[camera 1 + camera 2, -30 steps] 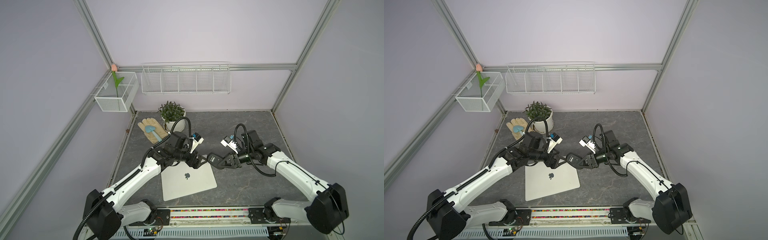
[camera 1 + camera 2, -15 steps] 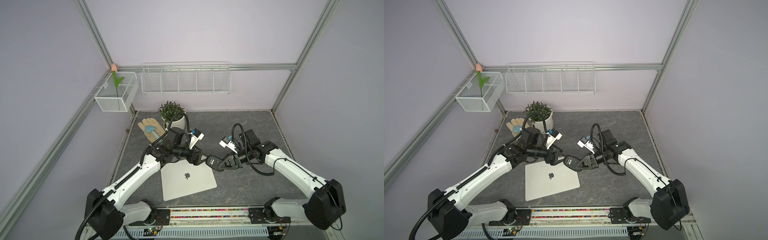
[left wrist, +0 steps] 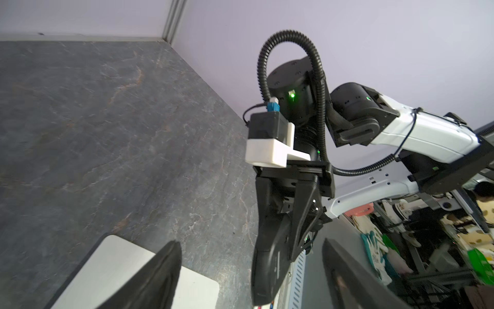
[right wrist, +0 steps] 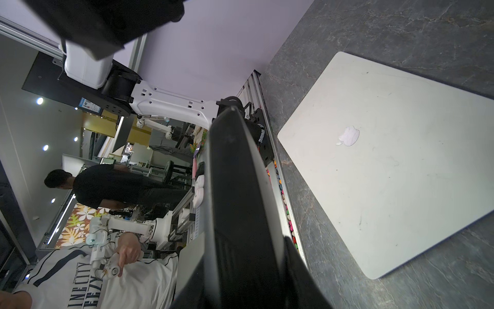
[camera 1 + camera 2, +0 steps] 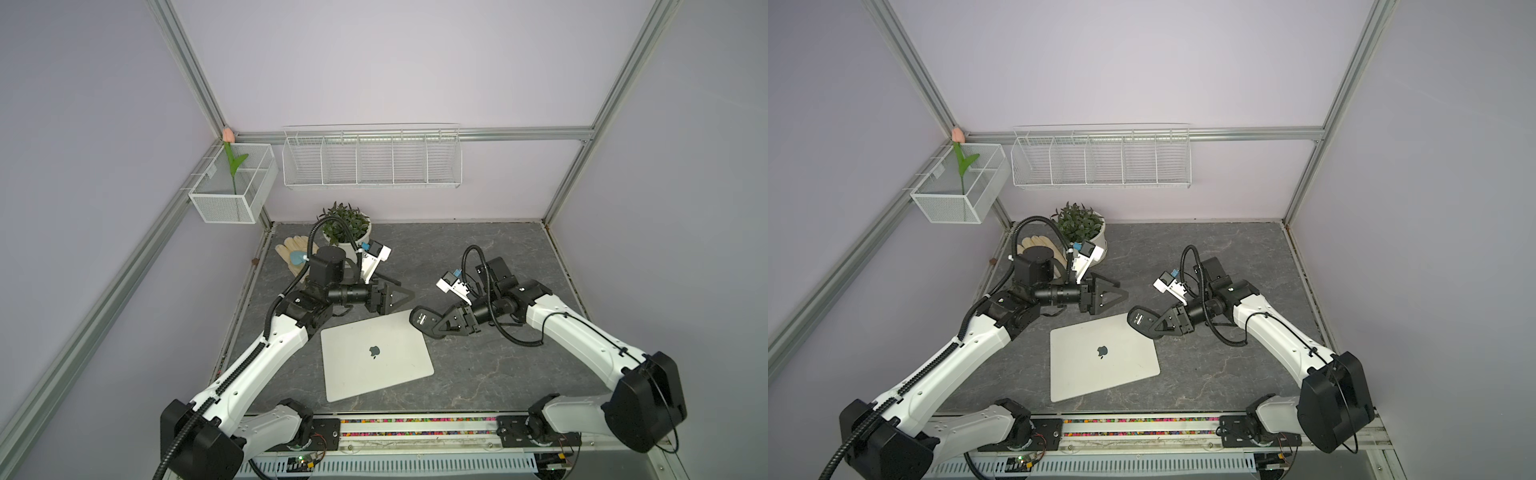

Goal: Insert the wireless mouse receiver into the laptop
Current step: Pick up the mouse from the center of the board.

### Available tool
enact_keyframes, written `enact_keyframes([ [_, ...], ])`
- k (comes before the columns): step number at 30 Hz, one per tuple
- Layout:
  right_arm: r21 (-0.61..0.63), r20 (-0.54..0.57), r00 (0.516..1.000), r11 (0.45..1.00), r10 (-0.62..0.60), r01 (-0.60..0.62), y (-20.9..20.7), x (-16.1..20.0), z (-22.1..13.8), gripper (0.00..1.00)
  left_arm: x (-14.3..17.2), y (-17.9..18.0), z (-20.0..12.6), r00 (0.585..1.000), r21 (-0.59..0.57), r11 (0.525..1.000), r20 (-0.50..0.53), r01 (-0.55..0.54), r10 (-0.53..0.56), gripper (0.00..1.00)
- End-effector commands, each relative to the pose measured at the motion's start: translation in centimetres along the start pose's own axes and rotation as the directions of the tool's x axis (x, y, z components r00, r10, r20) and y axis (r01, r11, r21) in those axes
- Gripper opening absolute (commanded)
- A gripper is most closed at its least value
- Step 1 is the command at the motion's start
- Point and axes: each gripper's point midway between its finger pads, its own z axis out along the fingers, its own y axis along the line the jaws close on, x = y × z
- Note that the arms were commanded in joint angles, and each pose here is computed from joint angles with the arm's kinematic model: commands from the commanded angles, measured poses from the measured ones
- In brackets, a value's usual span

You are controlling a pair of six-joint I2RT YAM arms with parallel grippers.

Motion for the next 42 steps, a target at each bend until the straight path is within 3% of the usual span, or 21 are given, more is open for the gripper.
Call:
enact_keyframes([
  [1,-0.020,0.021,0.999,0.999,-0.047,0.048,0.3,-1.5,0.0,0.25,2.1,-0.8,1.7,0.992,0.055,0.998,-0.122,-0.014,0.021,0.80],
  [8,-0.024,0.027,0.998,0.998,-0.057,0.058,0.1,-2.3,0.1,0.25,2.8,-0.1,2.9,0.987,0.059,0.998,-0.161,0.009,0.000,0.72],
  [17,-0.035,0.033,0.997,0.997,-0.071,0.072,-0.1,-3.3,0.3,0.25,3.2,0.0,4.2,0.983,0.085,0.996,-0.181,0.034,-0.018,0.51],
  [27,-0.043,0.011,0.998,0.997,-0.061,0.061,-0.7,-3.2,0.8,0.25,2.9,-0.3,4.6,0.985,0.106,0.993,-0.172,0.043,-0.024,0.46],
  [35,-0.035,0.015,0.997,0.996,-0.079,0.080,-0.6,-3.5,0.7,0.26,3.2,-0.3,4.9,0.979,0.121,0.990,-0.201,0.070,-0.044,0.22],
  [38,-0.028,0.021,0.996,0.996,-0.088,0.088,-0.7,-3.7,0.6,0.35,3.2,-0.3,4.8,0.979,0.122,0.990,-0.200,0.071,-0.046,0.05],
  [39,-0.011,0.023,0.996,0.996,-0.087,0.087,-1.0,-3.8,0.6,0.43,3.2,-0.3,4.8,0.979,0.119,0.990,-0.198,0.071,-0.047,0.00],
  [42,0.061,0.029,0.995,0.994,-0.094,0.092,-1.9,-4.0,0.2,0.66,2.9,-0.3,4.8,0.981,0.111,0.991,-0.185,0.078,-0.056,0.00],
])
